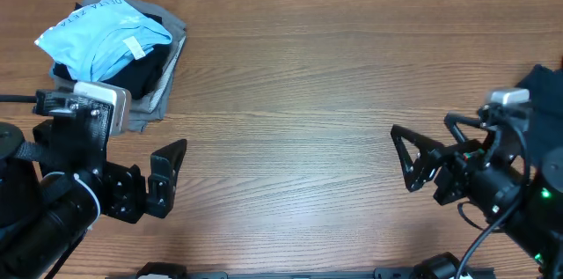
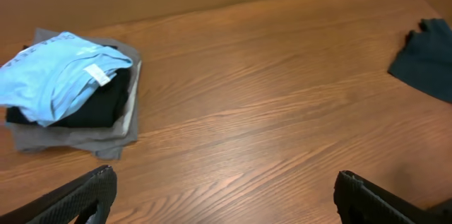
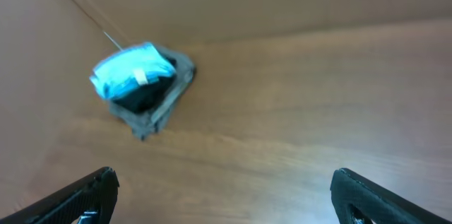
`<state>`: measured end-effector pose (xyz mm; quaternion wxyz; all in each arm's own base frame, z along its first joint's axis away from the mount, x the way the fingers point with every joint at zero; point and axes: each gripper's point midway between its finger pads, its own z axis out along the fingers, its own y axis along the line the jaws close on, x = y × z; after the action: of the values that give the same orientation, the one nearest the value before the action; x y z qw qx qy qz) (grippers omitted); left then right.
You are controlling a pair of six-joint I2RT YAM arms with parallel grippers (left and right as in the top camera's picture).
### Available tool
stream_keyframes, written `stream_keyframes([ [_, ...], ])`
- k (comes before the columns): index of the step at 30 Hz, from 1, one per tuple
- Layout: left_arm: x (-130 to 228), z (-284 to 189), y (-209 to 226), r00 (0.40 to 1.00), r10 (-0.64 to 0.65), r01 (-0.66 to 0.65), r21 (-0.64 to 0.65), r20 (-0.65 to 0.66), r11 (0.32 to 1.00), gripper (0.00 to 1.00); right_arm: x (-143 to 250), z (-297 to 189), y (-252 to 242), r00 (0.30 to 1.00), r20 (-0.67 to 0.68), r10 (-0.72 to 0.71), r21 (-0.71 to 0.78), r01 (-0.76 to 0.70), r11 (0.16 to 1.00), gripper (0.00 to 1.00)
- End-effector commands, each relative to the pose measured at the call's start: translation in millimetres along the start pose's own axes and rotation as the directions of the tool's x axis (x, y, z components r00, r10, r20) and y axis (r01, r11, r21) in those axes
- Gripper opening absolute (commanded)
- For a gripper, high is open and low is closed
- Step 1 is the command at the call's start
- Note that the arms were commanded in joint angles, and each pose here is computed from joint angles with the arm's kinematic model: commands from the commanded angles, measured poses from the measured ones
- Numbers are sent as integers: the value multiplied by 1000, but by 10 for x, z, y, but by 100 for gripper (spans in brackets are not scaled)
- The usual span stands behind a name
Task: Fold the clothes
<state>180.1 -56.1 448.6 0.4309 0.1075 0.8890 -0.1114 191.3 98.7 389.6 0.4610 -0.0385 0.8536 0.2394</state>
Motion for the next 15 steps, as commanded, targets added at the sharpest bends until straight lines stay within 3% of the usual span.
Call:
stream_keyframes([
  [1,0,62,53,1000,-24,24,-26,-18,999,100,84,-26,-50,999,-37,7,26,-6,1000,100],
  [9,-2,71,55,999,-25,24,-26,-21,999,100,373,-59,-153,988,-151,29,71,-19,997,100],
  [12,-2,75,55,999,-25,24,-26,-23,999,100,47,-131,-381,999,29,-31,196,25,980,100],
  [15,-3,77,56,999,-25,24,-26,-23,999,100,-318,-171,-430,958,243,-155,227,99,969,100],
])
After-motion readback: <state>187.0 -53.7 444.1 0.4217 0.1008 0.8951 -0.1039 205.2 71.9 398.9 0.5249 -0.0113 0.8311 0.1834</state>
